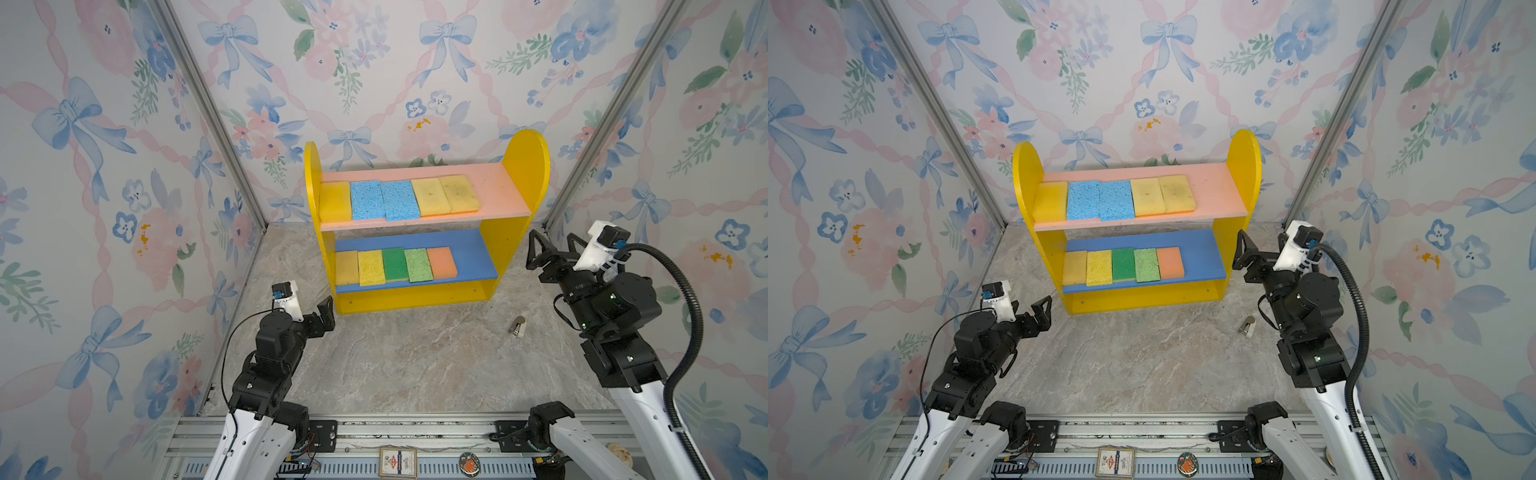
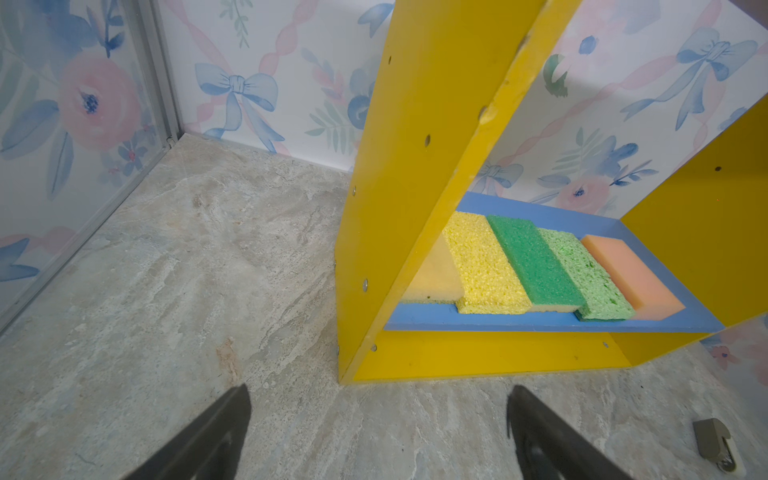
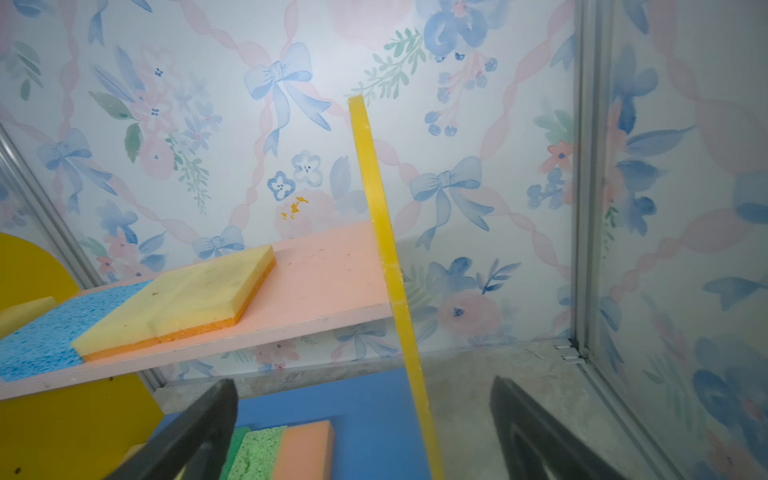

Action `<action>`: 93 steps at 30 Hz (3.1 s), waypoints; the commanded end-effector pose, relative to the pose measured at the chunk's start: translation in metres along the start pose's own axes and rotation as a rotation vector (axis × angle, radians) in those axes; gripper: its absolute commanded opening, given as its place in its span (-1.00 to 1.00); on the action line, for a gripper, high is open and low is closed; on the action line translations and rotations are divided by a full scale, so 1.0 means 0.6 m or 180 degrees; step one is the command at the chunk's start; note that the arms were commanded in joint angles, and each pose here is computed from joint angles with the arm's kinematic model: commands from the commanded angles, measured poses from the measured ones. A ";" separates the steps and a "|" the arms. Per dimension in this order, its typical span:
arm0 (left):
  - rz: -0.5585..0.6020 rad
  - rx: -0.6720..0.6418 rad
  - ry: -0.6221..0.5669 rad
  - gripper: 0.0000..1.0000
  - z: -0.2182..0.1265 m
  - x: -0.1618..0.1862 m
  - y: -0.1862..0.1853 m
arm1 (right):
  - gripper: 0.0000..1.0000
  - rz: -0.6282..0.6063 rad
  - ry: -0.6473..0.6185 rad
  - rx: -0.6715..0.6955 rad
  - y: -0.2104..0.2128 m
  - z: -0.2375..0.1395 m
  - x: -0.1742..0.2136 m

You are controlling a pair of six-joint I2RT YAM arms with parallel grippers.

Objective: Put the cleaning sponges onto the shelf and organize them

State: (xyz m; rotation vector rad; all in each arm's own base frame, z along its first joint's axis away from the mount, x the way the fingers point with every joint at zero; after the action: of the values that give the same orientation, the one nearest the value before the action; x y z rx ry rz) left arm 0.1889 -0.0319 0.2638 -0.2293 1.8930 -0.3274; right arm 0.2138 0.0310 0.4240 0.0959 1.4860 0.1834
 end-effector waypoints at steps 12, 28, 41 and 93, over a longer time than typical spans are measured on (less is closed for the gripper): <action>-0.0057 -0.0167 -0.0048 0.96 0.014 0.018 0.017 | 0.94 -0.0409 0.0715 0.1124 -0.106 0.029 0.172; -0.0327 -0.0998 -0.0186 0.96 0.033 0.038 0.068 | 0.94 -0.0702 0.1440 0.1231 -0.153 0.147 0.374; 0.0076 -0.0915 -0.0424 0.96 0.082 -0.014 0.043 | 0.94 -0.0881 0.1504 0.1080 -0.153 0.164 0.441; 0.1125 -0.0057 -0.0693 0.96 0.236 0.129 0.083 | 0.94 -0.0995 0.1118 0.0632 -0.129 0.134 0.493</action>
State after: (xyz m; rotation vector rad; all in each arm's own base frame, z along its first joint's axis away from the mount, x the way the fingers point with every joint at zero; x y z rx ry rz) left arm 0.2979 -0.0124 0.1324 -0.0427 1.7072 0.0253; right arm 0.3222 0.0047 0.1258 0.0282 1.8910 -0.2396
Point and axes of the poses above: each gripper's point midway between its finger pads, its own z axis out along the fingers, its own y axis along the line the jaws close on, x = y × z, the point moved 7 cm from there along -z, back along the fingers, and after that the axes turned 3 degrees about -z, right-handed, at the moved point
